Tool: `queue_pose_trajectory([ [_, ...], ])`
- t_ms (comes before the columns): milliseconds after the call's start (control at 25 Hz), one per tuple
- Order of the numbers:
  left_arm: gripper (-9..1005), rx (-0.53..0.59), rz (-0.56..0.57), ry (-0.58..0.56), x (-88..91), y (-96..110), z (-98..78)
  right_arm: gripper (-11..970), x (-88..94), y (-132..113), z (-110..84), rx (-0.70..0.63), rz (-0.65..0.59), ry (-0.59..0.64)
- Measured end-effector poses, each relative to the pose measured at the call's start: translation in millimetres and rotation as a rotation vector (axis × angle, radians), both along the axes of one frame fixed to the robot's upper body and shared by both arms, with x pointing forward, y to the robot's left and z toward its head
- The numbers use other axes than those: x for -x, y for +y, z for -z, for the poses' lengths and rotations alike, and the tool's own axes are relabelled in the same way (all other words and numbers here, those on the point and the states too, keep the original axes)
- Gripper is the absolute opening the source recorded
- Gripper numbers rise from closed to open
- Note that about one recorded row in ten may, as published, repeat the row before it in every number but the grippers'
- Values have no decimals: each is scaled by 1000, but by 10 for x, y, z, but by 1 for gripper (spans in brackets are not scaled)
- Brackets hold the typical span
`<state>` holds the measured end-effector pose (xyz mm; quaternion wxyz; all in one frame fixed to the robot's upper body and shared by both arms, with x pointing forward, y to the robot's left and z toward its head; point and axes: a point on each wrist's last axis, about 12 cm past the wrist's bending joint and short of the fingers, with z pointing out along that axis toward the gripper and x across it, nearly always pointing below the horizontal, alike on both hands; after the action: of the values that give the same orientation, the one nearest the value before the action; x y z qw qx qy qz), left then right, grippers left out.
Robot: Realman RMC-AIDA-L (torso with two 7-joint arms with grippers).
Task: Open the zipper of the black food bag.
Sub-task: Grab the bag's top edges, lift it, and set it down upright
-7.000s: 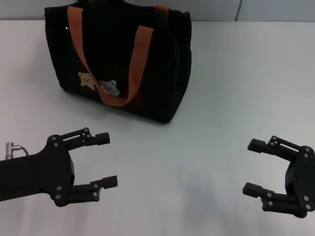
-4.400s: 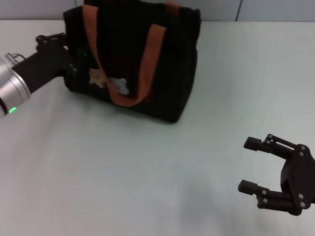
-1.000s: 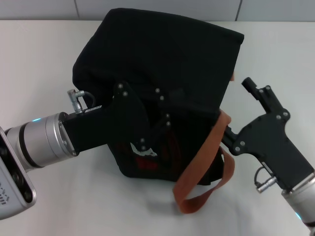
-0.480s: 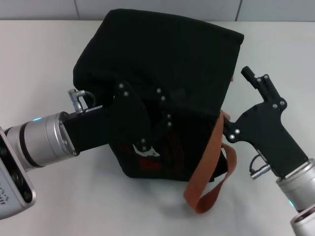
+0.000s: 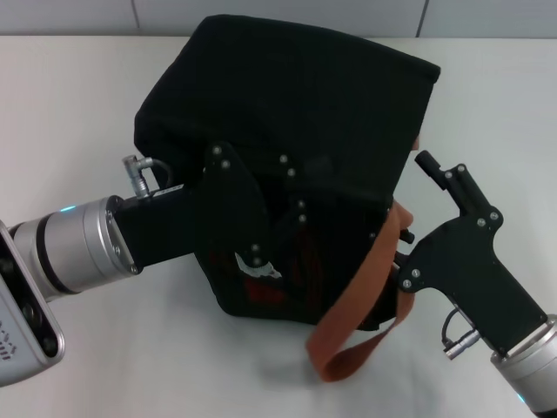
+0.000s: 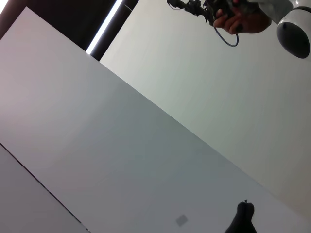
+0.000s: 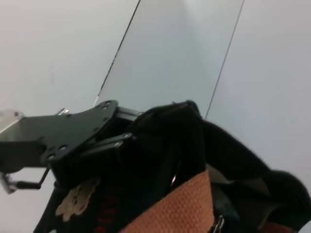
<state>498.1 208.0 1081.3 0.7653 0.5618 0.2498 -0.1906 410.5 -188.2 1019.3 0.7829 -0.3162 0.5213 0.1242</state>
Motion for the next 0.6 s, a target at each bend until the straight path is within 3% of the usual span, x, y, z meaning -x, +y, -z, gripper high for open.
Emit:
queue_pose_trajectory([
  [600, 92, 7, 7, -3, 6, 0, -10, 807, -219, 77, -20, 49, 2, -5],
])
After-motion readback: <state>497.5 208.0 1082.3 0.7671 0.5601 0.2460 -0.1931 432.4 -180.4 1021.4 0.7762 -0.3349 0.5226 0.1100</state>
